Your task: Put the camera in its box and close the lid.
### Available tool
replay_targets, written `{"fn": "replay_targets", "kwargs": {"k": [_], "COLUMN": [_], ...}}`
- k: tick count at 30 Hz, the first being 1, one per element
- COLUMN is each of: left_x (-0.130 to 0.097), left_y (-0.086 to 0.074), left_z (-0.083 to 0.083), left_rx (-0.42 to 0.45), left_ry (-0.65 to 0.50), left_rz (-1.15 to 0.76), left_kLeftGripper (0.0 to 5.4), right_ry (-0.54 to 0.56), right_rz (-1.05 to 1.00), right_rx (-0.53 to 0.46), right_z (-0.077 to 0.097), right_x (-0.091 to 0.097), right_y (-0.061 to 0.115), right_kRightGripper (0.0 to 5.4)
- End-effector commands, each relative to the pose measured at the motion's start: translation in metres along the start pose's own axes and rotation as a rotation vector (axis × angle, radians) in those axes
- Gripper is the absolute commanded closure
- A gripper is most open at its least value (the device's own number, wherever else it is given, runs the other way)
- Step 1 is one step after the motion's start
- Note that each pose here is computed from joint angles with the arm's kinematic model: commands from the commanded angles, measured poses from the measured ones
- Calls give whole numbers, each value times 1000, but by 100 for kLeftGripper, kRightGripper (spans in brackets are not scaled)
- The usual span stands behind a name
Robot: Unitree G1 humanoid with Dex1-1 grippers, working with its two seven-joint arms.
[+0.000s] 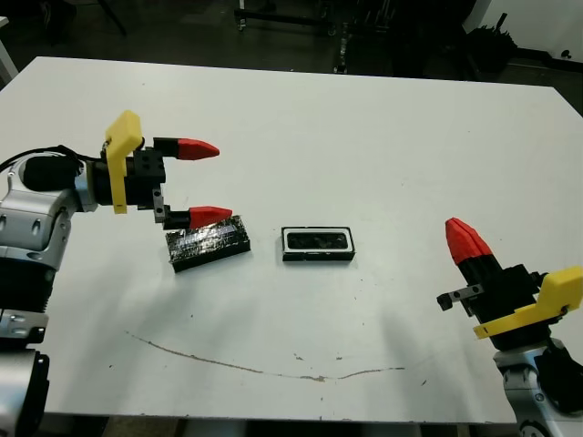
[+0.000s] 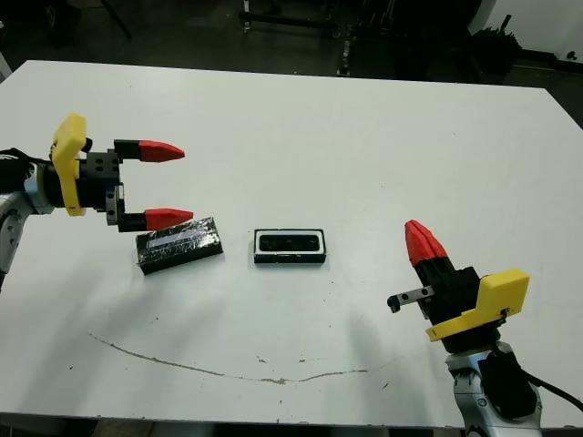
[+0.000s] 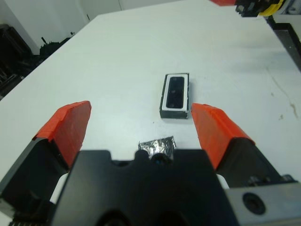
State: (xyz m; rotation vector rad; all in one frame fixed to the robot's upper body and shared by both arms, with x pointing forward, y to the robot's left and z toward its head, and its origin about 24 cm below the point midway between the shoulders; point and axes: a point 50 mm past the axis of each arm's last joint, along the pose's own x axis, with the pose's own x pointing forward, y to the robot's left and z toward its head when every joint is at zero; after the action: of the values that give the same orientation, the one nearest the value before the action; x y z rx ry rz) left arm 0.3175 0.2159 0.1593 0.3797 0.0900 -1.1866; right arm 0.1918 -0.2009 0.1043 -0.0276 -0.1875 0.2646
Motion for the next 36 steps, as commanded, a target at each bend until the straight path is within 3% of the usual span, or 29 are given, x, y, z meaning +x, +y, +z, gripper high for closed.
{"fn": "replay_targets", "kwargs": {"k": [1, 12, 36], "left_x": [2, 4, 5], "left_y": [-5, -14, -19], "left_z": [-14, -41, -59], "left_rx": [-41, -79, -101], "left_ry": [17, 20, 129], "left_rz": [15, -1, 15], "left_kLeftGripper": [0, 0, 0], "right_ry": [20, 20, 18], "right_rz": [-3, -3, -4], "right_rx": [6, 12, 20], "right_z": [-2, -2, -4], "right_x": [-1, -2, -3], "right_y": [-1, -1, 0], "right_kRightGripper": [540, 540, 540]}}
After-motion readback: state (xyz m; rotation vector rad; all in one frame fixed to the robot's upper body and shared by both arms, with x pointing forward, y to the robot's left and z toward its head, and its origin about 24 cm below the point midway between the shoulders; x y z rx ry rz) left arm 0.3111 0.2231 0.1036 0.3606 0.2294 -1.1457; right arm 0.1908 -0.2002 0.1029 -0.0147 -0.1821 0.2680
